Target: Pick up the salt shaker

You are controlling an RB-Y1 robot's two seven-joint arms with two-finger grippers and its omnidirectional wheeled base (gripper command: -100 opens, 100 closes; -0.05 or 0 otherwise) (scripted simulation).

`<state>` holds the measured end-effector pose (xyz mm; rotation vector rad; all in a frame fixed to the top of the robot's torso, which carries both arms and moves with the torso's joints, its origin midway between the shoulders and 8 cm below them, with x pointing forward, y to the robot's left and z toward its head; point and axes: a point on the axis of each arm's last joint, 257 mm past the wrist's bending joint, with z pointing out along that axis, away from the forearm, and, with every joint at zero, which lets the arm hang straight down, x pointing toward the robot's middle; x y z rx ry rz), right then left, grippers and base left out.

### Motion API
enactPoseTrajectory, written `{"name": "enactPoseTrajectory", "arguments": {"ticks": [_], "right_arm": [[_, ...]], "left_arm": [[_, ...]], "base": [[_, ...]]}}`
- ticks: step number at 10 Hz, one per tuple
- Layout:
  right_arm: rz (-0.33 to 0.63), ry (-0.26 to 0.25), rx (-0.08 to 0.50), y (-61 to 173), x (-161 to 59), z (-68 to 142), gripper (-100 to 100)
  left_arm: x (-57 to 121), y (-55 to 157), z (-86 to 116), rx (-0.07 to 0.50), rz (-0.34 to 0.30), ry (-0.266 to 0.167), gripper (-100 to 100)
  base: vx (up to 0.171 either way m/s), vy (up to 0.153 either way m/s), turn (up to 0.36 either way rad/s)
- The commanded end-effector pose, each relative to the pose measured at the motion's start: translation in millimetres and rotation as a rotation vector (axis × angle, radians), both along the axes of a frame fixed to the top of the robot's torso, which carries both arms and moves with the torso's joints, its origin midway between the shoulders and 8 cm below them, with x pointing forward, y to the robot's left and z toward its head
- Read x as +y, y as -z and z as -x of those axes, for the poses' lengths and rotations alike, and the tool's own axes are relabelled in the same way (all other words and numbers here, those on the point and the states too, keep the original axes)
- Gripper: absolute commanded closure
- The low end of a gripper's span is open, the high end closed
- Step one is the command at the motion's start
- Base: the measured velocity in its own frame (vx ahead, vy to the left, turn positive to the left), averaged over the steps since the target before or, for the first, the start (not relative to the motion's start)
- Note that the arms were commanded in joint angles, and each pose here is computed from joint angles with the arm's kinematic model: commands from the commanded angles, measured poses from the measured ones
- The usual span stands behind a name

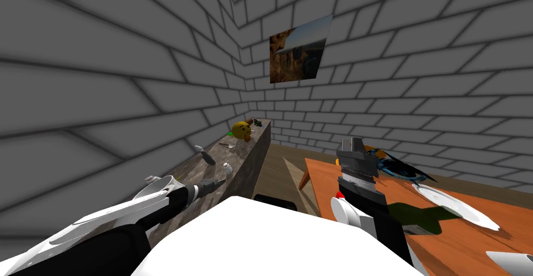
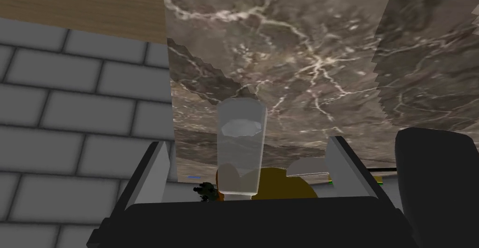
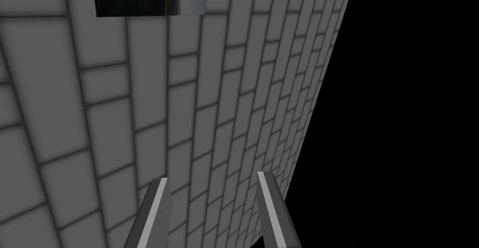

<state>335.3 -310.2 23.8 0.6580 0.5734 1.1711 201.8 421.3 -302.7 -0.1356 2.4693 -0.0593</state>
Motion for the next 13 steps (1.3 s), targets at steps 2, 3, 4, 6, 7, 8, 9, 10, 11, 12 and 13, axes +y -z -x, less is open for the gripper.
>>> {"name": "enactPoseTrajectory", "arguments": {"ticks": [2, 3, 4, 6, 7, 8, 9, 10, 11, 12, 13], "right_arm": [[0.0, 0.0, 0.0, 0.0, 0.0, 0.0, 0], [0.0, 0.0, 0.0, 0.0, 0.0, 0.0, 0], [0.0, 0.0, 0.0, 0.0, 0.0, 0.0, 0], [0.0, 0.0, 0.0, 0.0, 0.0, 0.0, 0], [0.0, 0.0, 0.0, 0.0, 0.0, 0.0, 0], [0.0, 0.0, 0.0, 0.0, 0.0, 0.0, 0], [0.0, 0.0, 0.0, 0.0, 0.0, 0.0, 0], [0.0, 0.0, 0.0, 0.0, 0.0, 0.0, 0], [0.0, 0.0, 0.0, 0.0, 0.0, 0.0, 0], [0.0, 0.0, 0.0, -0.1, 0.0, 0.0, 0], [0.0, 0.0, 0.0, -0.1, 0.1, -0.1, 0]], "left_arm": [[-2.0, -2.5, -0.1, 0.005, -0.046, 0.062, -100], [-3.3, -3.7, -0.6, 0.006, -0.062, 0.085, -100], [-4.8, -4.8, -1.3, 0.005, -0.076, 0.107, -100], [-10.0, -8.0, -3.2, 0.003, -0.111, 0.169, -100], [-11.9, -8.9, -3.8, 0.002, -0.12, 0.187, -100], [-15.9, -10.4, -4.6, 0.001, -0.134, 0.217, -100], [-22.1, -12.2, -5.7, -0.001, -0.138, 0.245, -100], [-18.7, -11.7, -4.8, 0.001, -0.134, 0.227, -100], [-19.3, -12.1, -5.1, 0.0, -0.135, 0.23, 0], [-9.9, -7.0, -3.6, -0.001, -0.136, 0.214, -100], [-6.8, -5.3, -3.0, -0.002, -0.136, 0.208, -100]], "base": [[0.086, 0.023, 0.08], [0.094, 0.017, 0.066], [0.087, 0.009, 0.09], [0.093, 0.008, 0.1], [0.127, -0.001, 0.092], [0.138, -0.004, 0.098], [0.159, -0.024, 0.064], [0.073, -0.016, 0.011], [0.012, -0.003, -0.002], [0.005, -0.022, -0.103], [0.001, -0.032, -0.097]]}}
